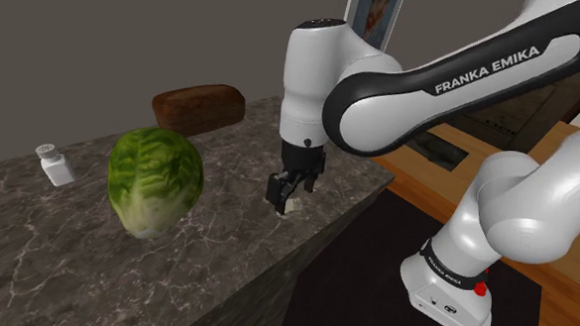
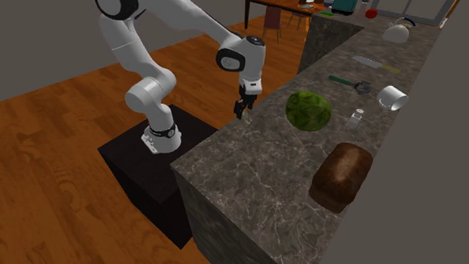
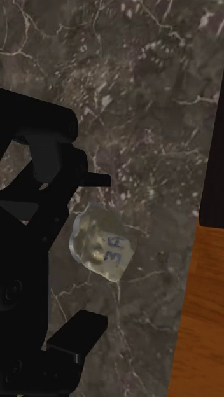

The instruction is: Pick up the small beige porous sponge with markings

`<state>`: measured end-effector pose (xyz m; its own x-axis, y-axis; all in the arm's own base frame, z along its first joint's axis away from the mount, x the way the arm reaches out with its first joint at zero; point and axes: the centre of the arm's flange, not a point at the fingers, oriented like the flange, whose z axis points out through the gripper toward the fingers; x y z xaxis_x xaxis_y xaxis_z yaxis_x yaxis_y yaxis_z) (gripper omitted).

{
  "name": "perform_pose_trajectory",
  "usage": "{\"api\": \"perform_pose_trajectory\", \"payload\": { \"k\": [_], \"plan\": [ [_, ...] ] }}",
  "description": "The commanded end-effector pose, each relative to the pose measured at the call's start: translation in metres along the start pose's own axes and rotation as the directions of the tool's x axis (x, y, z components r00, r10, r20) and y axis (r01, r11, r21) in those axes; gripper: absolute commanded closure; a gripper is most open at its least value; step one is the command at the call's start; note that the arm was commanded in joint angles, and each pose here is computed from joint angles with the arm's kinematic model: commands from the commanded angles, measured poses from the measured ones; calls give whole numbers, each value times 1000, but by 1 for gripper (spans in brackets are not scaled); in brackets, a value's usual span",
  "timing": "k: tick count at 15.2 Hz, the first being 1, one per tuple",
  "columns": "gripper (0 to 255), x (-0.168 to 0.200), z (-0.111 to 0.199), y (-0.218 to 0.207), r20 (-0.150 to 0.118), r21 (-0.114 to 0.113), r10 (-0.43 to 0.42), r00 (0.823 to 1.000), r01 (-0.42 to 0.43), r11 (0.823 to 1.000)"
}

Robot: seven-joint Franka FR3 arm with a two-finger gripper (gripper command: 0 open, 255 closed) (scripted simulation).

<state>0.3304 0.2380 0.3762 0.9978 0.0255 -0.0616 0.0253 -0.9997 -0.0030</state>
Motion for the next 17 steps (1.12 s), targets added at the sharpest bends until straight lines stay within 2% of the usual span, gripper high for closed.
{"api": "perform_pose_trajectory", "payload": {
  "k": [1,4,5,14,17],
  "plan": [
    [0,1,11,0,-1,0,0,1000,0,1000],
    [0,2,19,0,-1,0,0,1000,0,1000],
    [255,1,20,0,-1,0,0,1000,0,1000],
    [255,2,19,0,-1,0,0,1000,0,1000],
    [255,1,4,0,-1,0,0,1000,0,1000]
  ]
}}
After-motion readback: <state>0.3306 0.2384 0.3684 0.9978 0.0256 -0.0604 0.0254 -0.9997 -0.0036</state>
